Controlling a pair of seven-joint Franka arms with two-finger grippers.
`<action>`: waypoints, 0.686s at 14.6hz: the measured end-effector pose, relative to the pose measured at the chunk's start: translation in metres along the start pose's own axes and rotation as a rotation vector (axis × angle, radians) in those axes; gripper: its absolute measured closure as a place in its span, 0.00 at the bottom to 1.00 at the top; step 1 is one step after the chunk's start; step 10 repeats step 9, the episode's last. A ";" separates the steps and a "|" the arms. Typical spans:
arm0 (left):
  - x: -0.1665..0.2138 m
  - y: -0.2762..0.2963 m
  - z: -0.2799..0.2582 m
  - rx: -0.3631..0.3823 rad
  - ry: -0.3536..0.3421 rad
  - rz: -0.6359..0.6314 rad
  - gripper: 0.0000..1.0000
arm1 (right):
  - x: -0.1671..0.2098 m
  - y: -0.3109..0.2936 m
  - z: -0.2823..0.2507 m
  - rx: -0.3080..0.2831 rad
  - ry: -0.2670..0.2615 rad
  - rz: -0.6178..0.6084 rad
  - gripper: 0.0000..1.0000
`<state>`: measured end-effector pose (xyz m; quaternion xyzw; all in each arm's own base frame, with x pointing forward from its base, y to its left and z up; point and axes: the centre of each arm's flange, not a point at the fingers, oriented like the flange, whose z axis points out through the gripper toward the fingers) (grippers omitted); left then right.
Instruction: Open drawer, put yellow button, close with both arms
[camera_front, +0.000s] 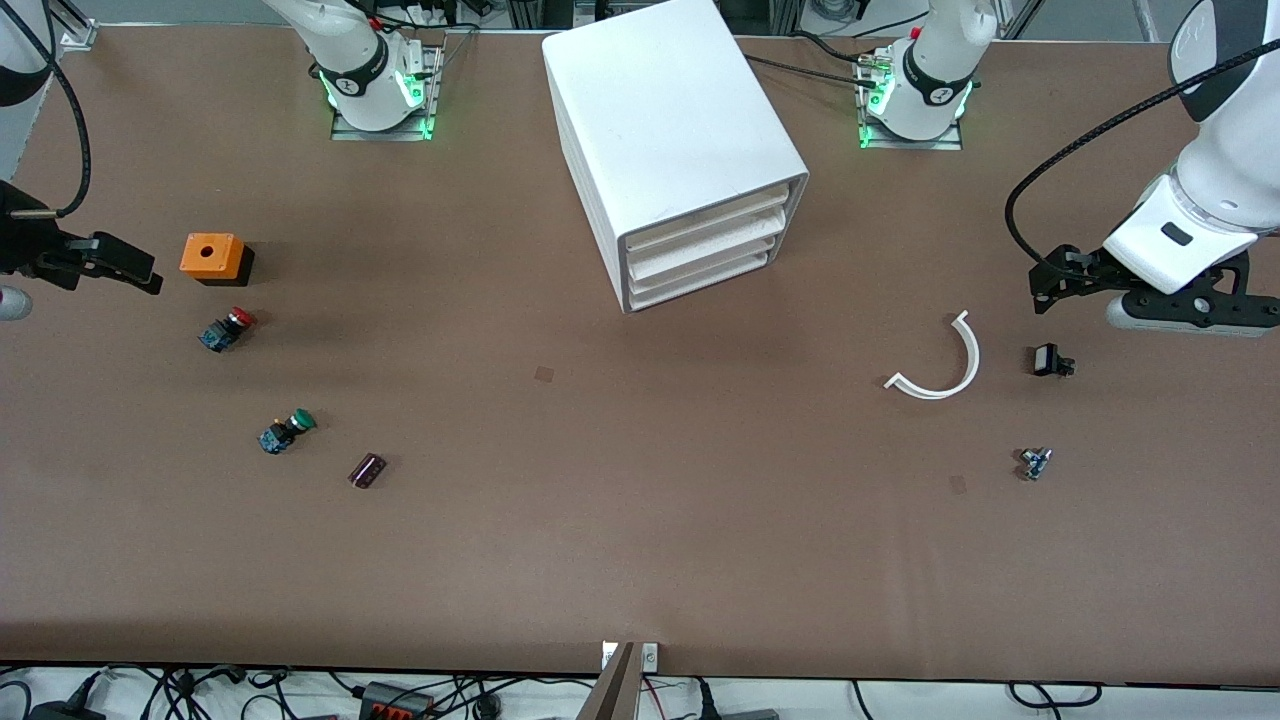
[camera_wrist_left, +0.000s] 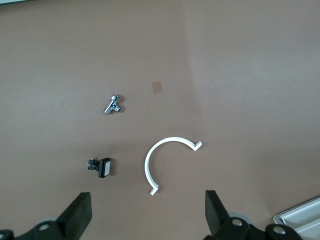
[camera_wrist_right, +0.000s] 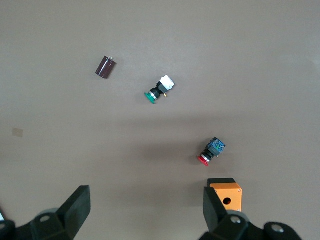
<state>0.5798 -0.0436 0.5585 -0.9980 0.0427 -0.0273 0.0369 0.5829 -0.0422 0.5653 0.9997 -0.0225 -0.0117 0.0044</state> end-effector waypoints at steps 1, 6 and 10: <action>0.000 0.000 0.000 0.000 0.000 -0.001 0.00 | 0.001 0.001 0.001 0.000 -0.002 0.002 0.00; 0.000 -0.001 0.001 0.000 -0.002 -0.004 0.00 | 0.001 0.004 0.002 0.000 -0.003 0.007 0.00; 0.000 -0.001 0.001 0.000 -0.004 -0.005 0.00 | 0.001 0.004 0.002 0.000 -0.003 0.007 0.00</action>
